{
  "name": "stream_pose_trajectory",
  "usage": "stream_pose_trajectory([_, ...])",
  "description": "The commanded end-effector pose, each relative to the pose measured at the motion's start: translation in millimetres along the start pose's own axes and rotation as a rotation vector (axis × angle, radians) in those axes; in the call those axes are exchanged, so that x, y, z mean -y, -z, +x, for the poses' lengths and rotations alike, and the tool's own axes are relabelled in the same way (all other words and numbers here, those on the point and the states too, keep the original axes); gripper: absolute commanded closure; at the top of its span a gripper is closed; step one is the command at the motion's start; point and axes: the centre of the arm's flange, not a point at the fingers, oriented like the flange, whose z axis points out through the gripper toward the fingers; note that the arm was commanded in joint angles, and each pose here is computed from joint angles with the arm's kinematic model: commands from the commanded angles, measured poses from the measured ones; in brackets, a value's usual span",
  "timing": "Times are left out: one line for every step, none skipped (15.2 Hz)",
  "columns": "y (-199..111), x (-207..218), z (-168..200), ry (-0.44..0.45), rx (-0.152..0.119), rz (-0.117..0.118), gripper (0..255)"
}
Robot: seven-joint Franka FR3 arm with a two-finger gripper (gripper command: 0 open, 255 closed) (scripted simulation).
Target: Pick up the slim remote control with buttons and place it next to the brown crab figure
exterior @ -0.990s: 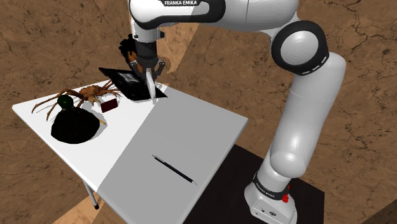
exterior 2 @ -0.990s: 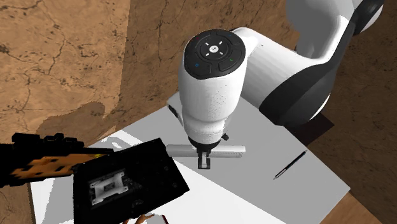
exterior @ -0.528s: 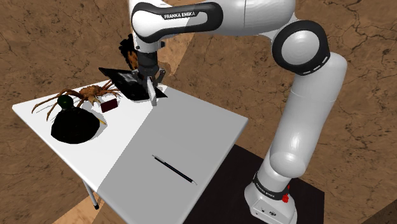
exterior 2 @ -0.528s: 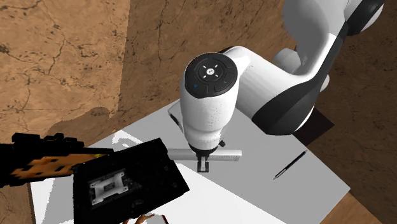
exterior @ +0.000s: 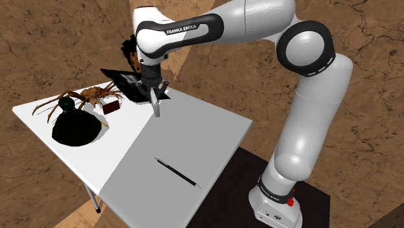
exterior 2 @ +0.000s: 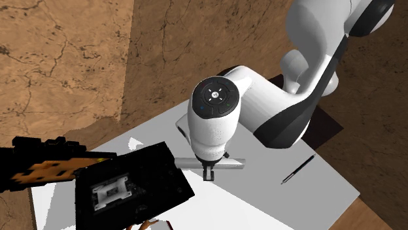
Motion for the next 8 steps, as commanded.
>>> stream_pose_trajectory([-10.5,0.6,-0.2,0.000,-0.001,0.001,255])
stream_pose_trajectory([-15.8,0.8,-0.3,0.000,-0.001,0.001,255])
stream_pose_trajectory([-21.1,0.9,-0.4,0.000,-0.001,0.001,255])
stream_pose_trajectory([-26.4,1.1,-0.4,0.000,-0.001,0.001,255])
stream_pose_trajectory([-31.6,1.3,-0.5,0.000,-0.001,0.001,255])
stream_pose_trajectory([-36.9,1.5,-0.6,0.000,-0.001,0.001,255])
stream_pose_trajectory([-42.2,1.6,-0.7,0.000,-0.001,0.001,255])
stream_pose_trajectory([-47.5,1.8,-0.7,0.000,-0.001,0.001,255])
